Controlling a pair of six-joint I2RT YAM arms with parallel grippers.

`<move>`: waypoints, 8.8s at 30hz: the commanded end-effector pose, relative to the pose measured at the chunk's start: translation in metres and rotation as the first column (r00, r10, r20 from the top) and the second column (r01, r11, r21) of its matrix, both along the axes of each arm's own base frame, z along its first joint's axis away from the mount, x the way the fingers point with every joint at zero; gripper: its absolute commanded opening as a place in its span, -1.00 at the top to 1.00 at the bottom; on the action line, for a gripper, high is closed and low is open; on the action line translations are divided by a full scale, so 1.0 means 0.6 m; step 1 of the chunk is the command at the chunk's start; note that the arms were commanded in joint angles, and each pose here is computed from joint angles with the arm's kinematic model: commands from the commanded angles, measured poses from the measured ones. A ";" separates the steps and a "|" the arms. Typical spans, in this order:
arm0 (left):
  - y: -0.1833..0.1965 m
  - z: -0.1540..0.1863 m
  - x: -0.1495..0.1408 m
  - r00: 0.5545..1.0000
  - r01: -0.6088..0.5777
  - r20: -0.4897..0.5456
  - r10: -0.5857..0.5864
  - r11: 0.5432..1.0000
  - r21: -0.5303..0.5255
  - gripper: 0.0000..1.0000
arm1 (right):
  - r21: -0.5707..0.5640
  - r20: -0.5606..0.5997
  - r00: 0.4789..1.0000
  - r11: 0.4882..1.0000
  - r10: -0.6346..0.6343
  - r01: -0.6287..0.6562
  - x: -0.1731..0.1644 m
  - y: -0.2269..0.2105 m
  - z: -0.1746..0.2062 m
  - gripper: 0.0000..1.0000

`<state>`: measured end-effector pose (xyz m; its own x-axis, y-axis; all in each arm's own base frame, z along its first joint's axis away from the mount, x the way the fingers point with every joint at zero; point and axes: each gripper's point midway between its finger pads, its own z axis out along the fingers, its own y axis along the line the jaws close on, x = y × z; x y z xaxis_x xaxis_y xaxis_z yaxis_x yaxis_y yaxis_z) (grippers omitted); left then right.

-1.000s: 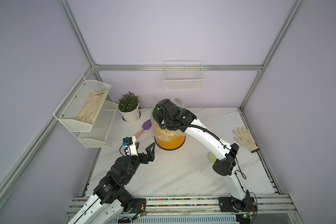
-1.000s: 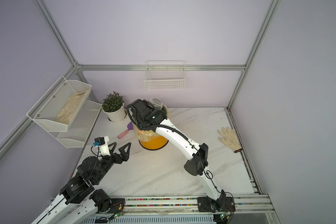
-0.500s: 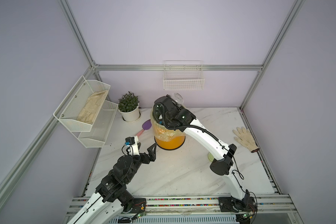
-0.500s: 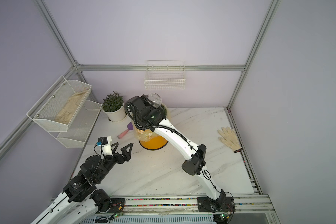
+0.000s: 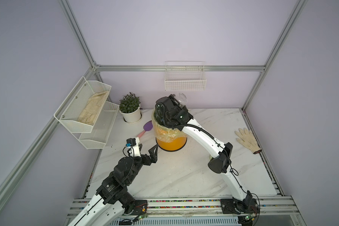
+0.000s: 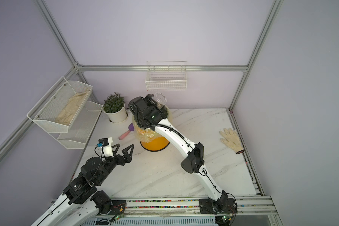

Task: Empty expired oatmeal from jars
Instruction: Pour the expired oatmeal into the trash bin.

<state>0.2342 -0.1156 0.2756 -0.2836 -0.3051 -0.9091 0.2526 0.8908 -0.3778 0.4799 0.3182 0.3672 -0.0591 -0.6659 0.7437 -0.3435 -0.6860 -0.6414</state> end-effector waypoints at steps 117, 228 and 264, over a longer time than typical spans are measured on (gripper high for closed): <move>-0.015 0.012 0.013 1.000 0.016 0.026 -0.015 0.999 -0.033 -1.00 | -0.278 -0.100 0.982 0.943 0.162 -0.184 -0.048 0.049 0.030 0.94; 0.006 0.024 -0.012 1.000 0.008 0.017 -0.008 0.999 -0.038 -1.00 | -0.413 -0.023 0.998 0.909 -0.062 0.047 -0.097 0.002 0.064 0.97; 0.005 0.018 -0.006 1.000 0.000 0.002 0.000 1.000 -0.016 -1.00 | -0.293 -0.117 0.987 0.946 0.107 -0.137 -0.109 -0.005 0.079 0.97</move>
